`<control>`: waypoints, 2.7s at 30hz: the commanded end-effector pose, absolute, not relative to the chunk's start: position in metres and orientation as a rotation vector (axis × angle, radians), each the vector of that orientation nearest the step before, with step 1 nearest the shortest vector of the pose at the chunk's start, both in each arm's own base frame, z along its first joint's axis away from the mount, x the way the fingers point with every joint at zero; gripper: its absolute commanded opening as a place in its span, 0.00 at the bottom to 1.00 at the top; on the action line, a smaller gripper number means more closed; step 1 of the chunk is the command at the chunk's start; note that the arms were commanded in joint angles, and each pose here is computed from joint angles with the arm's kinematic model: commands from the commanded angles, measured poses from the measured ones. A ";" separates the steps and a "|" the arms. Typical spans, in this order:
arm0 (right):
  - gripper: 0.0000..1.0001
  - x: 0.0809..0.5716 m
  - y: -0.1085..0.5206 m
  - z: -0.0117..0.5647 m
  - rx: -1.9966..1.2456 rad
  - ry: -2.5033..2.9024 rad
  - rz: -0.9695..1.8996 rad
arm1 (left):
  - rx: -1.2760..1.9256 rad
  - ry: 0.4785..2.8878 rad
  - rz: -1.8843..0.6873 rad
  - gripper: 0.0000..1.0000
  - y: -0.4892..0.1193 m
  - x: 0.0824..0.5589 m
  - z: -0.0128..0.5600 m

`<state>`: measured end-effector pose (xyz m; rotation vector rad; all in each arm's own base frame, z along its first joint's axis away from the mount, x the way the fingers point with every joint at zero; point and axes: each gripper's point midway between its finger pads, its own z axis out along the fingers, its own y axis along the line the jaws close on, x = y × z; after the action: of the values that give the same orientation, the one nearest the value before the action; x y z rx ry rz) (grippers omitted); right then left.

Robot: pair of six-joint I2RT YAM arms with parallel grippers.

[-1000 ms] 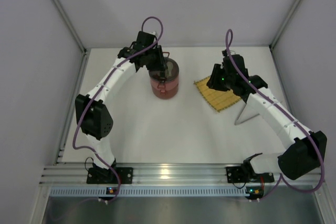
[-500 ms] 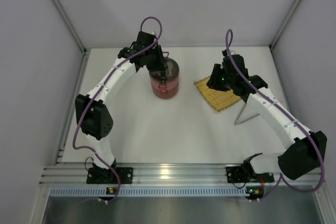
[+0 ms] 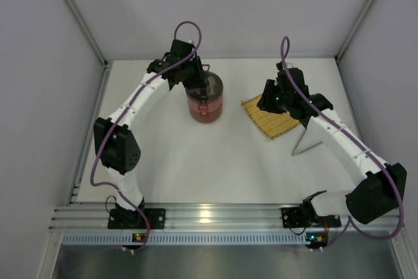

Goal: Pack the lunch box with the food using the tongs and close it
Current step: Place the box lid in the packing box, then close the fastener on the packing box.

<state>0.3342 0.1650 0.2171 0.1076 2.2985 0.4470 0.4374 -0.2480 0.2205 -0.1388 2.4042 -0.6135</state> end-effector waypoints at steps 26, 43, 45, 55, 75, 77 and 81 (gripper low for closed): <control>0.00 0.339 0.368 0.295 -0.100 2.052 1.278 | -0.197 2.515 -0.522 0.00 -0.234 0.419 0.150; 0.00 0.357 0.414 0.258 0.072 1.946 1.448 | -0.132 2.542 -0.501 0.00 -0.233 0.415 0.146; 0.00 0.361 0.416 0.247 0.082 1.958 1.446 | -0.130 2.542 -0.496 0.00 -0.232 0.415 0.146; 0.00 0.374 0.399 0.220 0.136 1.992 1.397 | -0.129 2.541 -0.476 0.00 -0.229 0.417 0.151; 0.00 0.371 0.388 0.168 0.171 1.974 1.394 | -0.114 2.548 -0.455 0.00 -0.227 0.415 0.150; 0.00 0.370 0.386 0.163 0.173 1.980 1.379 | -0.116 2.551 -0.453 0.00 -0.226 0.415 0.150; 0.00 0.371 0.383 0.158 0.173 1.974 1.373 | -0.117 2.547 -0.451 0.00 -0.226 0.415 0.151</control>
<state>0.3602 0.3947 0.1884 0.1434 1.9483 1.4604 0.4406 -0.2500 0.2161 -0.1365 2.3190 -0.6534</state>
